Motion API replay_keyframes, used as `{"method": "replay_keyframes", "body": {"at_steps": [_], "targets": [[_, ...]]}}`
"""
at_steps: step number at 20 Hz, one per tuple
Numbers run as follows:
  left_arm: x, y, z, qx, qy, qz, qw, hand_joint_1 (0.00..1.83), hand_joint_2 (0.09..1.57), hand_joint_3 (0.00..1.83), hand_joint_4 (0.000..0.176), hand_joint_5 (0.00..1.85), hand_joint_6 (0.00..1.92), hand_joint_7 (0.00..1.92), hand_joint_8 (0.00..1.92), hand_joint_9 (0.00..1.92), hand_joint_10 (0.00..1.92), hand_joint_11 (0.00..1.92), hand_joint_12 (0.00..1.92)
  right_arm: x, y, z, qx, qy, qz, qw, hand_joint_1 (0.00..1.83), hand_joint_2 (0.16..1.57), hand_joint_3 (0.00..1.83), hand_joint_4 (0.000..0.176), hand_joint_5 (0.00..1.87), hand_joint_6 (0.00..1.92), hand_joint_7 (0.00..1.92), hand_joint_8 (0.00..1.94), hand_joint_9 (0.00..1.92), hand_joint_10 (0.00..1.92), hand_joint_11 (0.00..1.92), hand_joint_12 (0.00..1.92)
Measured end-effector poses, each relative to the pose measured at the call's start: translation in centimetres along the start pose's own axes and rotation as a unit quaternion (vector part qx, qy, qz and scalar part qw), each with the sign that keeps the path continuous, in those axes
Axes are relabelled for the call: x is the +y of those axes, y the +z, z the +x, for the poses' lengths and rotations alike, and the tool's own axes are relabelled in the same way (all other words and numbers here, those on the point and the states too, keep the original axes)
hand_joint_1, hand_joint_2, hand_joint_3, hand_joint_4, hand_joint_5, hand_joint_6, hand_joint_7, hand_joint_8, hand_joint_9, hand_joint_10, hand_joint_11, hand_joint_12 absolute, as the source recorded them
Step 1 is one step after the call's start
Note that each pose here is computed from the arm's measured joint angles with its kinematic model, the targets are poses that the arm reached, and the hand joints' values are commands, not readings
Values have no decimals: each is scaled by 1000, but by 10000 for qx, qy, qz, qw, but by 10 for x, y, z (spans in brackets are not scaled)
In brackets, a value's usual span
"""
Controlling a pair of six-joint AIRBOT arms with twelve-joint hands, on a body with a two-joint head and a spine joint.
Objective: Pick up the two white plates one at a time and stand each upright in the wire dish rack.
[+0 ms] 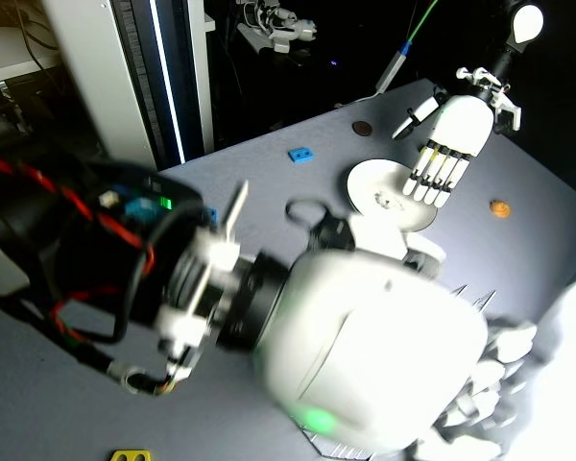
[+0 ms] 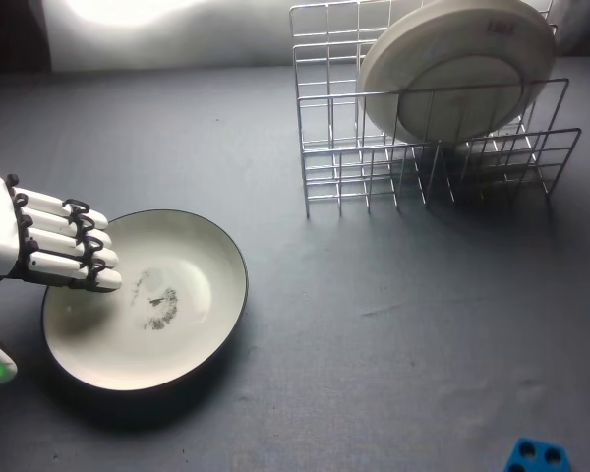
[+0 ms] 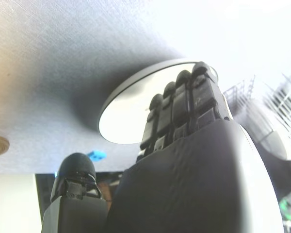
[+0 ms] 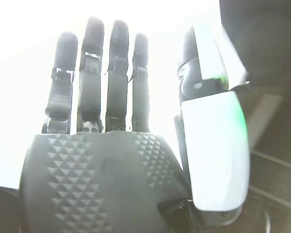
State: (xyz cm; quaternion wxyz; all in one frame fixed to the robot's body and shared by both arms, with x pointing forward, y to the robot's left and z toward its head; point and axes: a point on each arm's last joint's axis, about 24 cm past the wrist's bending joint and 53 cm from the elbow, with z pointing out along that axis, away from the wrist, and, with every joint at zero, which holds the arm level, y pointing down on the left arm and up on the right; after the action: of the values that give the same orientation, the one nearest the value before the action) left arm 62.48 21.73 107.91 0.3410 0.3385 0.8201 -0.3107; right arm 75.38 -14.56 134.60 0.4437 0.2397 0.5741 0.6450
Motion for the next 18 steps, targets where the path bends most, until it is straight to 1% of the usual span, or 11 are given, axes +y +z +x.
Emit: {"method": "replay_keyframes", "body": {"at_steps": [3, 5, 6, 8, 11, 13, 14, 15, 16, 17, 18], "targets": [[-1, 1, 2, 9, -45, 25, 10000, 0, 1147, 0, 0, 0, 0, 2, 0, 0, 0, 0, 0, 17, 6, 18, 194, -479, -134, 9986, 1015, 1078, 0, 0, 643, 88, 735, 5, 508, 421, 80, 1403], [-1, 2, 4, 29, -99, 24, 9999, 0, 1140, 0, 0, 7, 2, 20, 8, 6, 2, 0, 0, 39, 8, 33, 344, -745, -350, 9960, 1023, 1098, 4, 0, 556, 45, 636, 0, 431, 384, 7, 1412], [-1, 2, 5, 40, -110, 26, 9999, 0, 1139, 0, 0, 17, 7, 27, 10, 9, 4, 4, 2, 43, 8, 38, 403, -874, -387, 9946, 1026, 1104, 6, 0, 524, 30, 605, 0, 412, 375, 1, 1405], [1, 5, 9, 82, -142, -2, 9999, 0, 1140, 0, 0, 28, 9, 38, 12, 22, 8, 21, 9, 42, 13, 55, 545, -1136, -345, 9914, 1006, 1114, 7, 0, 433, 1, 512, 0, 341, 343, 0, 1324], [3, 5, 16, 143, -249, -35, 9996, 0, 1140, 0, 0, 36, 9, 44, 11, 23, 6, 11, 6, 32, 12, 82, 819, -1766, -194, 9807, 973, 1126, 5, 0, 278, 0, 361, 0, 240, 274, 0, 1168], [6, 4, 21, 198, -354, -85, 9991, 0, 1132, 0, 0, 6, 1, 12, 1, 2, 0, 0, 0, 41, 7, 112, 1074, -2382, -371, 9645, 976, 1085, 0, 0, 214, 0, 293, 0, 190, 220, 0, 1062], [7, 4, 23, 216, -397, -102, 9989, 0, 1135, 0, 0, 19, 7, 25, 7, 10, 4, 10, 4, 51, 3, 132, 1211, -2706, -562, 9534, 994, 1052, 0, 0, 162, 0, 236, 0, 157, 156, 0, 938], [7, 4, 24, 216, -414, -107, 9989, 0, 1137, 0, 0, 30, 11, 34, 10, 18, 7, 15, 7, 58, 1, 147, 1317, -2874, -699, 9461, 989, 1040, 0, 0, 125, 2, 194, 2, 127, 122, 0, 821], [8, 5, 26, 229, -463, -110, 9986, 0, 1141, 0, 0, 27, 9, 36, 10, 20, 7, 14, 7, 62, -1, 162, 1428, -3009, -782, 9396, 981, 1052, 0, 0, 66, 7, 91, 0, 55, 75, 0, 523], [8, 5, 28, 249, -495, -117, 9984, 0, 1138, 0, 0, 28, 8, 38, 10, 20, 6, 11, 6, 62, -1, 176, 1538, -3159, -819, 9326, 994, 1074, 6, 0, 12, 1, 17, 0, 10, 14, 0, 111], [9, 5, 30, 263, -548, -127, 9981, 0, 1145, 1, 0, 31, 9, 41, 10, 21, 6, 9, 5, 57, -1, 187, 1632, -3310, -816, 9258, 976, 1064, 1, 0, 2, 0, 3, 0, 1, 2, 0, 21]]}}
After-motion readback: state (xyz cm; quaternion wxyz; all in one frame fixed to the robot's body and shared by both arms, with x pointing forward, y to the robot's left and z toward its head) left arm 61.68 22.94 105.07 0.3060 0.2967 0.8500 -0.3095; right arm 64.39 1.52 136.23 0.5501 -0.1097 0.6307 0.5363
